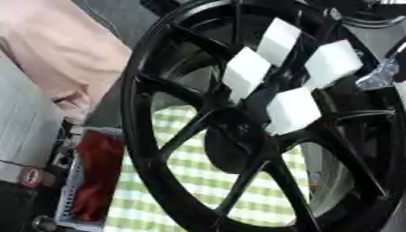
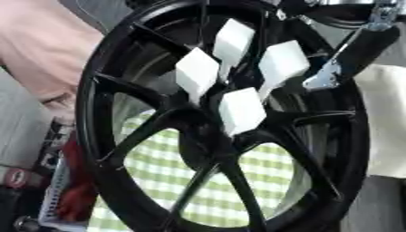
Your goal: Pull the pin out of the wheel hub.
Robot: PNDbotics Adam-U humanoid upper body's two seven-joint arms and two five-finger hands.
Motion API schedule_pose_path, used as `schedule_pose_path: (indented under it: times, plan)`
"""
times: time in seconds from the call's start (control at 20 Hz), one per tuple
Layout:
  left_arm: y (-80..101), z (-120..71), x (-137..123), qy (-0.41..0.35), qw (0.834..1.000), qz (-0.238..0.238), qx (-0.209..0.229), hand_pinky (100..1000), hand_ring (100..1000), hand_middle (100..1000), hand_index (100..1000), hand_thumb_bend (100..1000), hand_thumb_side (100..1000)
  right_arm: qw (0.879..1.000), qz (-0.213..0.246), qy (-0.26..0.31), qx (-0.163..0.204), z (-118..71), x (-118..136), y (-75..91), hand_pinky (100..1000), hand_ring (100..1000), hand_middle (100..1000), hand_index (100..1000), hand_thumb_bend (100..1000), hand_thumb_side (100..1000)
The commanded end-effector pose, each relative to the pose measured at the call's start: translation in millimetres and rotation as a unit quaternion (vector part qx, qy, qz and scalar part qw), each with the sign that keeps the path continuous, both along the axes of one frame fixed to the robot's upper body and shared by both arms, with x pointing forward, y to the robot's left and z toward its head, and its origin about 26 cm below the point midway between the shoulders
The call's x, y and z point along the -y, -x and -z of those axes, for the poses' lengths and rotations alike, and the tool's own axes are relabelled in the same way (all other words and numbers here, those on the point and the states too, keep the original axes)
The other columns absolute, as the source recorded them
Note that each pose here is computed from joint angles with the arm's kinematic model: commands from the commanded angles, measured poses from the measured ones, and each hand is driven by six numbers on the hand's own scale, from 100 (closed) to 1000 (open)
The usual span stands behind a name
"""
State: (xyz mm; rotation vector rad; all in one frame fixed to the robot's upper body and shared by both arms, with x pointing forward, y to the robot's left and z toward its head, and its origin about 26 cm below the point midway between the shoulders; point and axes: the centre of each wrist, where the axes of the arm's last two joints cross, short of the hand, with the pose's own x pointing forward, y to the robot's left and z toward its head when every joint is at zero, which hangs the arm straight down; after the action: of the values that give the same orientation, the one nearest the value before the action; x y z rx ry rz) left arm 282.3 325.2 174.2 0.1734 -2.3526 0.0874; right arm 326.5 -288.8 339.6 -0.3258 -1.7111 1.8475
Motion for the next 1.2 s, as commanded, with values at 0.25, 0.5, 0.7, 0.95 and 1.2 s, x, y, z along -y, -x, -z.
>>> schedule_pose_path:
  times: [0.25, 0.5, 0.7, 0.95, 1.2]
  plan:
    - [4.2, -7.6, -4.8, -0.011, 1.0, -0.008, 0.011, 906, 616, 619, 786, 100, 788, 0.999, 0.016, -0.035, 0.009, -26.4, 3.0, 7.2, 662, 490, 212, 395, 433, 241]
    - [4.9, -7.0, -6.0, -0.011, 1.0, -0.011, 0.009, 906, 615, 619, 786, 100, 787, 0.998, 0.021, -0.054, 0.018, -40.2, 6.4, 10.5, 652, 483, 200, 384, 434, 263]
    - [5.3, -6.7, -6.8, -0.011, 1.0, -0.013, 0.009, 906, 615, 619, 786, 100, 786, 0.996, 0.031, -0.08, 0.027, -51.3, 13.2, 11.8, 650, 479, 192, 378, 436, 278]
    - [6.4, -5.6, -8.6, -0.011, 1.0, -0.018, 0.008, 906, 614, 618, 785, 100, 785, 0.99, 0.066, -0.117, 0.046, -63.1, 33.2, 13.5, 653, 478, 189, 376, 437, 285]
    - [7.9, -4.2, -11.0, -0.011, 1.0, -0.025, 0.006, 905, 615, 618, 785, 100, 783, 0.976, 0.13, -0.161, 0.063, -66.9, 72.3, 16.2, 659, 478, 187, 377, 437, 285]
